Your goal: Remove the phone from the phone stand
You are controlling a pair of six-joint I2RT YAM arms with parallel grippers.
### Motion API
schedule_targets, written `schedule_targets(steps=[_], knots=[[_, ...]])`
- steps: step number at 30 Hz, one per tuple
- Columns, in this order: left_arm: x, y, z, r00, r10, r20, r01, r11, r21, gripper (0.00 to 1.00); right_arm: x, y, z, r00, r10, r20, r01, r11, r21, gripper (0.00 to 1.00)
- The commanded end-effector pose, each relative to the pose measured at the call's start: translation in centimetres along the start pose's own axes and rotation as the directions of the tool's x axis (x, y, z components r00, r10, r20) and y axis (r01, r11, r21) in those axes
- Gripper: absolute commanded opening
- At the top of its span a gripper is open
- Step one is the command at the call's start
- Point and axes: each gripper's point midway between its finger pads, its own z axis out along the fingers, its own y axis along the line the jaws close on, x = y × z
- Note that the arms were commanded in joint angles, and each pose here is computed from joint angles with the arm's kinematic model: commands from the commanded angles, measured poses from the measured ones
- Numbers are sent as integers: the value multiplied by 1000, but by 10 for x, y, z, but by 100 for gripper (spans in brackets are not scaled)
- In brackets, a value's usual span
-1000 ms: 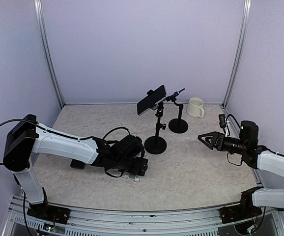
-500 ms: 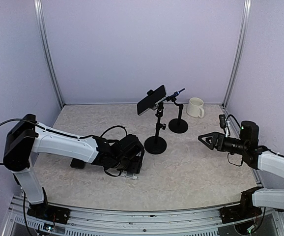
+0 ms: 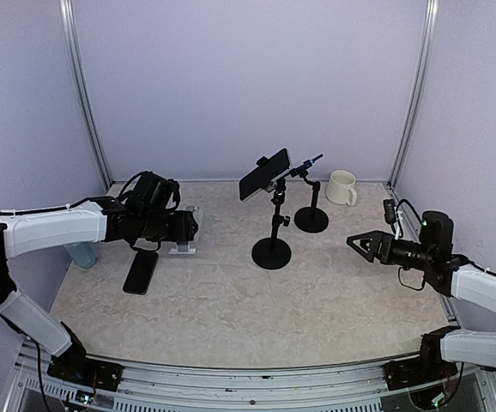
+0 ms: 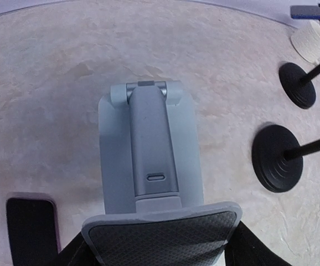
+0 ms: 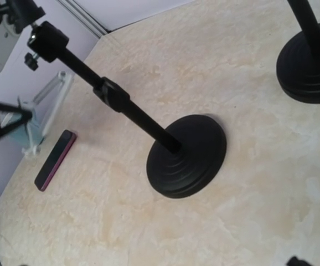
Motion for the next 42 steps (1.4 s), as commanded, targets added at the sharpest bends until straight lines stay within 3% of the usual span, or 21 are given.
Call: schedule_targets(steps=[1,9,18,23,31,42], knots=[[-35,34,7,999,5,49,-6,1000,13,51,-6,14,-2,998,-62,27,63,997,-42,100],[-54,106,53,1000,-7,-13,6,996,-94,50,-8,26,0,984,-172,43,174,984,-40,100],[-73,138,94,998,31,-58,-40,985,-168,49,-14,47,5,961,-271,48,274,959,-72,100],[-66,154,119,992,29,-122,-53,980,-194,48,-10,68,7,953,-301,39,303,934,-189,100],[-50,181,127,986,-19,-163,-18,976,-219,48,-14,85,6,922,-380,72,386,897,-213,100],[-30,188,134,974,-45,-220,-3,977,-211,79,-22,93,15,904,-415,103,428,879,-209,98]])
